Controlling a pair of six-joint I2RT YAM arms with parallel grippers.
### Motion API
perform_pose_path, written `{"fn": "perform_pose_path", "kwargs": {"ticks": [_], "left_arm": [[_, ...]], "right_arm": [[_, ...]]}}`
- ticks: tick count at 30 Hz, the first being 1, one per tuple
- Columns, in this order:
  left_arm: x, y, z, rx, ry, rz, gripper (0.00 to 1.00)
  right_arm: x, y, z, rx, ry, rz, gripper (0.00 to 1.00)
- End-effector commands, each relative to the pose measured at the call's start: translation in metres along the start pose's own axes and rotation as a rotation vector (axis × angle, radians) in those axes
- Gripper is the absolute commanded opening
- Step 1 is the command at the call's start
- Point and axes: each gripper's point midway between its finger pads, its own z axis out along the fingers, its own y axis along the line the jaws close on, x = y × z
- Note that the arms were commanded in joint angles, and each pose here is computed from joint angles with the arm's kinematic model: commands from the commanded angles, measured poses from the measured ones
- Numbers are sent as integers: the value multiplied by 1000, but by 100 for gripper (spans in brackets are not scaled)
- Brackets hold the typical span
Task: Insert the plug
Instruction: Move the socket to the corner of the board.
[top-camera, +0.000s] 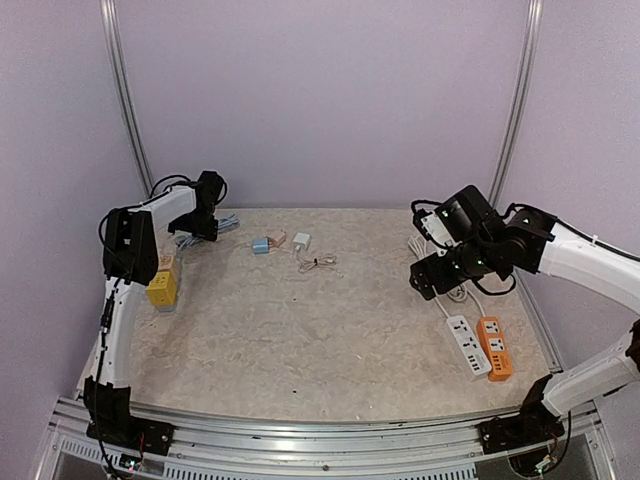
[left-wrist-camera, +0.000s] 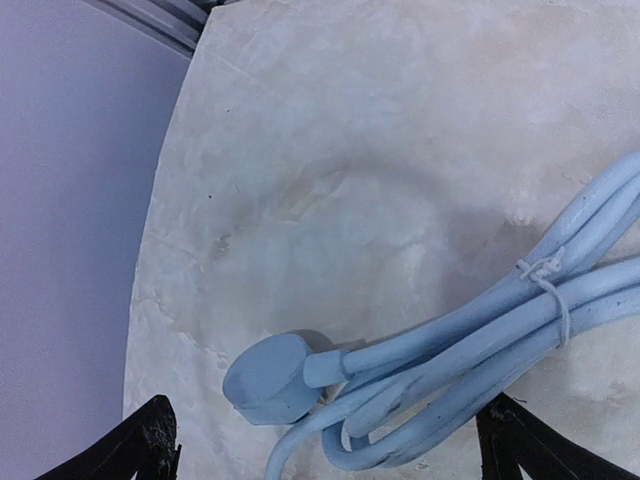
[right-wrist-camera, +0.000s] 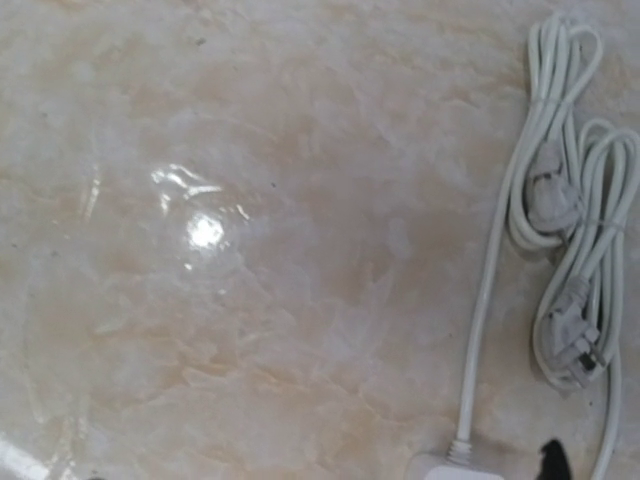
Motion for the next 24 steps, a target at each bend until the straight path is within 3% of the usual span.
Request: {"fn": "perform_pose_path", "kwargs": {"ticks": [1, 8, 12, 19, 24], "left_arm": [[-13, 29, 2, -23, -17, -169, 99], [-23, 31, 3, 113, 0, -332, 99], [-32, 21, -13, 186, -23, -355, 99], [-64, 15, -87, 343, -120, -431, 99], [-83, 5, -152, 422, -222, -404, 99]], "right_arm": [[12, -3, 20, 4, 45, 36, 89], [43, -15, 58, -5, 155, 103, 89], [69, -23, 76, -4, 228, 133, 89], [104, -35, 100, -15, 313, 210, 89], [120, -41, 109, -15, 358, 249, 89]]}}
